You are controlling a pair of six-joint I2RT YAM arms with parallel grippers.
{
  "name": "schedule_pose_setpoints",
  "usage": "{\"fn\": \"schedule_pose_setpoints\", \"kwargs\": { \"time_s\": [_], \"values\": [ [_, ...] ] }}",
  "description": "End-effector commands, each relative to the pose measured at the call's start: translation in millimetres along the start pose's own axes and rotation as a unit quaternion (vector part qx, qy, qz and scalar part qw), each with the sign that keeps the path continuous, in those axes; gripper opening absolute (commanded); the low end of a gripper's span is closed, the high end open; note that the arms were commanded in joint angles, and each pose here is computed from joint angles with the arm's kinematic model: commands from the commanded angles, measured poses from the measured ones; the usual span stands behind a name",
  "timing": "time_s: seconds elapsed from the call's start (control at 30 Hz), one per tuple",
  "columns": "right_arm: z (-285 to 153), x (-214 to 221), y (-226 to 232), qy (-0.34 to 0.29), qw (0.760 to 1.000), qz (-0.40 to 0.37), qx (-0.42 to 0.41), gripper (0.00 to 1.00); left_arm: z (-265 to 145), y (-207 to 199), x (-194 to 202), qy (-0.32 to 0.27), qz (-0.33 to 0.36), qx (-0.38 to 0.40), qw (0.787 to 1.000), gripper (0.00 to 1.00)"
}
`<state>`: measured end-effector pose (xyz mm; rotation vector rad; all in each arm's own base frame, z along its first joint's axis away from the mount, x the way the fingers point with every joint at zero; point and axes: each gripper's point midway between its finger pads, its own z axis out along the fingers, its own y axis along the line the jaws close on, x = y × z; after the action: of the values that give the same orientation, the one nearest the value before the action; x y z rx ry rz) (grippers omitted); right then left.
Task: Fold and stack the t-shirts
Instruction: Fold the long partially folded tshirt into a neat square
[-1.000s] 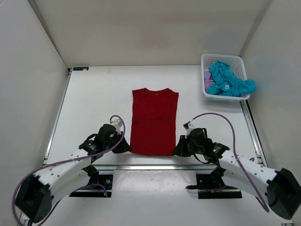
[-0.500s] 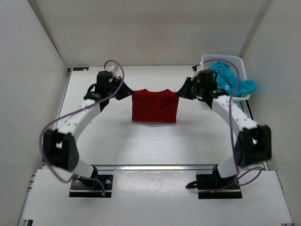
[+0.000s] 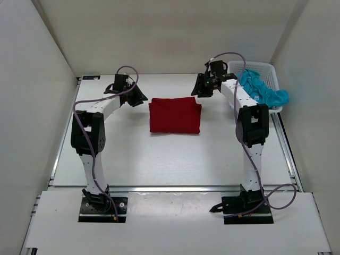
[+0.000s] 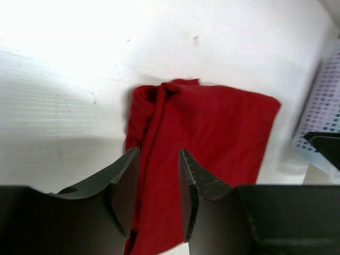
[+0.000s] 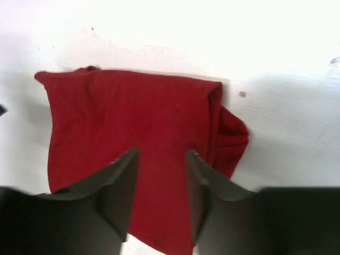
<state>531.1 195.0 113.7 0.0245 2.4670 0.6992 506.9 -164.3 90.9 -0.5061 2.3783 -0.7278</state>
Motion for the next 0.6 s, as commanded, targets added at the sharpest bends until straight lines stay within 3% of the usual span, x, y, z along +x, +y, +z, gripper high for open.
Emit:
{"fn": "schedule_pose_setpoints", "kwargs": {
  "time_s": [0.0,0.07,0.1,0.13,0.23,0.3,0.4,0.57],
  "values": [
    [-48.6,-27.5,29.2,-0.055,0.998,-0.043,0.011,0.41,-64.3,-76.4,-47.5,-0.093,0.038,0.083,0.991,0.45],
    [-50.4,-4.3,37.7,-0.058,0.997,-0.051,0.014,0.43,-67.8,-86.1,-27.2,-0.076,0.059,0.095,0.991,0.43],
    [-64.5,-14.1,54.1,-0.096,0.993,-0.063,-0.011,0.42,-67.3,-92.8,-14.4,-0.066,0.066,0.104,0.990,0.42],
    [-47.2,29.0,41.8,-0.059,0.997,-0.043,-0.006,0.32,-65.9,-87.3,-1.6,-0.060,0.064,0.107,0.990,0.42],
    [-41.0,71.7,48.7,-0.059,0.995,-0.024,-0.071,0.11,-52.1,-76.4,61.6,-0.023,0.069,0.115,0.991,0.42],
    [-24.2,104.6,37.1,-0.021,0.997,-0.010,-0.073,0.01,-32.7,-45.1,110.3,0.028,0.071,0.086,0.993,0.41],
    [-6.1,140.7,16.0,0.025,0.998,0.005,-0.055,0.00,-16.8,-2.9,154.1,0.075,0.059,0.061,0.994,0.36],
    [-6.1,191.2,-13.8,0.040,0.998,0.031,-0.039,0.00,-28.9,51.2,183.5,0.084,0.033,0.032,0.995,0.37]
  ]
}}
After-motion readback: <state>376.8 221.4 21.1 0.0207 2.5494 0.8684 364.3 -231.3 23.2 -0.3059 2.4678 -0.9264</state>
